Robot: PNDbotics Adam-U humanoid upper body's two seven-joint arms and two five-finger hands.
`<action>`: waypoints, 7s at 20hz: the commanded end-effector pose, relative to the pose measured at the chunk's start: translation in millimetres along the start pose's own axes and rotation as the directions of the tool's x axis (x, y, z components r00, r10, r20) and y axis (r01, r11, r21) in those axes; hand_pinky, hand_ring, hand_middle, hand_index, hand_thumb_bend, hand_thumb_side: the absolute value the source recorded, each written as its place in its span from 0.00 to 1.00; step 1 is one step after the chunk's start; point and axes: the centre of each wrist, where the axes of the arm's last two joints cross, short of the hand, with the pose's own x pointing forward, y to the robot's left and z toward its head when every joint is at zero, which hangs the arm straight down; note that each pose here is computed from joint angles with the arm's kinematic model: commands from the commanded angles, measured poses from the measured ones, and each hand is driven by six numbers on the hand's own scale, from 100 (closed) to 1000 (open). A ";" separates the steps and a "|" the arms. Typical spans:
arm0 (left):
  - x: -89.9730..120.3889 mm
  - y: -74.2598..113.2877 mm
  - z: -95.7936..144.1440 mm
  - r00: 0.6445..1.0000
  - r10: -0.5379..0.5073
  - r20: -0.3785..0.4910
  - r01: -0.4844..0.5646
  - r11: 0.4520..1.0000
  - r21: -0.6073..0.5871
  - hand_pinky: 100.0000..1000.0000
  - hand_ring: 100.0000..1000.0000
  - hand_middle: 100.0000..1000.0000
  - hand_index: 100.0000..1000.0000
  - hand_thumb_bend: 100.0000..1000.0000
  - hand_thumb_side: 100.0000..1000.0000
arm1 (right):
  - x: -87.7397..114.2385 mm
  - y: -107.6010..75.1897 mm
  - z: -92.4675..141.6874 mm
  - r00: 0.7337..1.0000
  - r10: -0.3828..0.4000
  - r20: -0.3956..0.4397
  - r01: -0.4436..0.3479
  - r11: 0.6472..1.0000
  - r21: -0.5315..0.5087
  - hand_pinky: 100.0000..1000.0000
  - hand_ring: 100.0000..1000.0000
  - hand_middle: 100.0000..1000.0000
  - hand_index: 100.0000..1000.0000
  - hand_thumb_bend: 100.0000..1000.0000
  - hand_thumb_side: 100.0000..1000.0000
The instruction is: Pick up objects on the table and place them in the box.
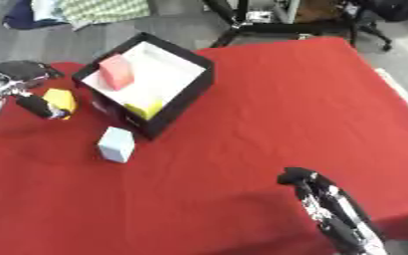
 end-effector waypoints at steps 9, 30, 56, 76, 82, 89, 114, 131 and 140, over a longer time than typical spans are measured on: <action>-9.4 -2.3 2.7 1.000 -0.009 -0.013 0.008 0.997 -0.076 0.77 0.73 0.75 0.93 0.30 0.37 | 4.7 -3.1 -2.9 1.000 0.017 0.017 -0.017 1.000 0.002 1.00 0.78 0.68 0.79 0.00 0.54; -18.7 88.8 33.5 0.988 0.137 0.067 -0.153 0.890 0.429 0.67 0.50 0.47 0.71 0.00 0.09 | 3.0 -3.8 -0.7 1.000 0.017 0.003 -0.017 1.000 -0.006 1.00 0.78 0.68 0.79 0.00 0.58; 54.1 83.8 17.0 0.986 -0.051 0.160 -0.027 0.893 0.449 0.79 0.77 0.84 1.00 0.63 1.00 | 2.8 -3.0 -2.0 1.000 0.012 0.004 -0.012 1.000 0.001 1.00 0.78 0.68 0.79 0.00 0.58; 47.1 66.1 128.5 0.762 -0.372 0.531 0.425 0.905 0.025 0.77 0.77 0.79 0.96 0.66 0.89 | 3.1 -7.1 0.9 0.999 0.037 -0.008 -0.038 0.999 -0.008 1.00 0.78 0.68 0.79 0.00 0.58; 57.4 50.8 110.3 0.771 -0.377 0.513 0.444 0.896 -0.009 0.77 0.76 0.78 0.96 0.64 0.87 | 3.1 -6.7 0.5 0.999 0.036 -0.007 -0.036 0.999 -0.010 1.00 0.78 0.68 0.79 0.00 0.60; 60.2 34.6 85.5 0.815 -0.371 0.446 0.402 0.915 0.028 0.77 0.77 0.78 0.98 0.59 0.82 | 3.2 -6.2 0.1 0.999 0.034 -0.006 -0.034 0.999 -0.010 1.00 0.78 0.68 0.79 0.00 0.60; 99.4 22.5 55.4 0.811 -0.298 0.504 0.283 0.953 0.108 0.74 0.69 0.71 0.94 0.46 0.67 | 3.5 -5.6 -1.4 1.000 0.027 -0.001 -0.027 1.000 -0.003 1.00 0.78 0.68 0.79 0.00 0.60; 77.8 65.5 74.8 0.853 -0.236 0.466 0.125 0.958 0.257 0.65 0.49 0.48 0.73 0.06 0.10 | 3.0 -6.1 -1.0 1.000 0.025 -0.006 -0.025 1.000 -0.008 1.00 0.78 0.68 0.79 0.00 0.61; 72.4 134.4 98.0 0.910 -0.184 0.371 0.021 0.915 0.402 0.66 0.50 0.49 0.75 0.10 0.09 | 1.5 -4.9 0.3 1.000 0.019 -0.013 -0.019 1.000 -0.009 1.00 0.78 0.68 0.79 0.00 0.63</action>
